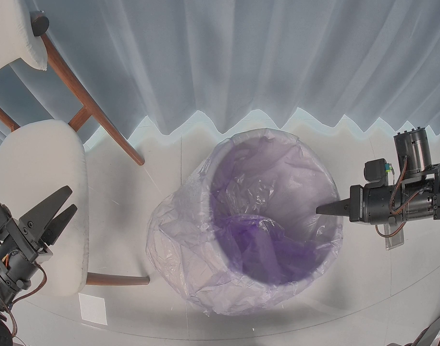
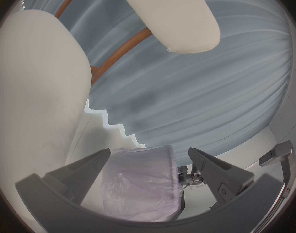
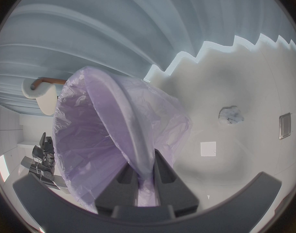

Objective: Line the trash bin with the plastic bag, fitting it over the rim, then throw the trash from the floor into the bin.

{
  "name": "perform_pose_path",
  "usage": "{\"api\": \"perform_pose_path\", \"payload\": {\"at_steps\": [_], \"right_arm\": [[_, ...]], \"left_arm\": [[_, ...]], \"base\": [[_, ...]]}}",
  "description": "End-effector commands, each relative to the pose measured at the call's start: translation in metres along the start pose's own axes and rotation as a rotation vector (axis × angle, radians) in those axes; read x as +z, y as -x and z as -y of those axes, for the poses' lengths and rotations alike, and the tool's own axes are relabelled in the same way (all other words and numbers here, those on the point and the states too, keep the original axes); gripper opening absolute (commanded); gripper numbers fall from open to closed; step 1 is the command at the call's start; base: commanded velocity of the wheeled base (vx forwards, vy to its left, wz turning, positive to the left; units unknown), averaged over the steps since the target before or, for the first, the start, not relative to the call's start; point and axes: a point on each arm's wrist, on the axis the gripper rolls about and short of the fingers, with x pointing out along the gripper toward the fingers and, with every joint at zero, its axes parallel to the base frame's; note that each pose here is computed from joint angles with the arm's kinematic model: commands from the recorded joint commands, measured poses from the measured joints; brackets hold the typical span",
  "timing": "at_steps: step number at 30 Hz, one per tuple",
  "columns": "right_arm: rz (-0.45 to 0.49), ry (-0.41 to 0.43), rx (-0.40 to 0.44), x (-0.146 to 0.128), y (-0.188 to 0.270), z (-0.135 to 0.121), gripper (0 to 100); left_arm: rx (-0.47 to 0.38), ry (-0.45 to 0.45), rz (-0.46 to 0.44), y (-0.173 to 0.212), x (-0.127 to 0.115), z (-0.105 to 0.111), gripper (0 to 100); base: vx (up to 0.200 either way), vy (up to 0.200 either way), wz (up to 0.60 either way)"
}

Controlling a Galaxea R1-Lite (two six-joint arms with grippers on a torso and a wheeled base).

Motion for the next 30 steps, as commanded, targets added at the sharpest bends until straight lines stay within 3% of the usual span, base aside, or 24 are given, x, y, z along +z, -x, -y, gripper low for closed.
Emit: {"api": "perform_pose_path", "payload": {"at_steps": [1,11,20,30], "right_arm": [[-0.038,-0.020,-0.022,-0.002,-0.014,0.007,0],[-0.018,-0.034,-0.082,0.001,-0.035,0.018,0],[0.008,-0.063,-0.145,0.009,-0.058,0.026,0],[0.034,-0.099,-0.229,0.018,-0.086,0.038,0]], "left_arm": [[-0.007,-0.024,0.017,0.008,0.000,0.003,100],[0.044,-0.035,0.038,0.017,0.001,0.002,100],[0.159,-0.029,0.115,0.022,0.003,-0.003,100],[0.175,-0.030,0.125,0.025,0.003,-0.003,100]], "base": [[0.000,0.000,0.00],[0.000,0.000,0.00],[0.000,0.000,0.00],[0.000,0.000,0.00]]}}
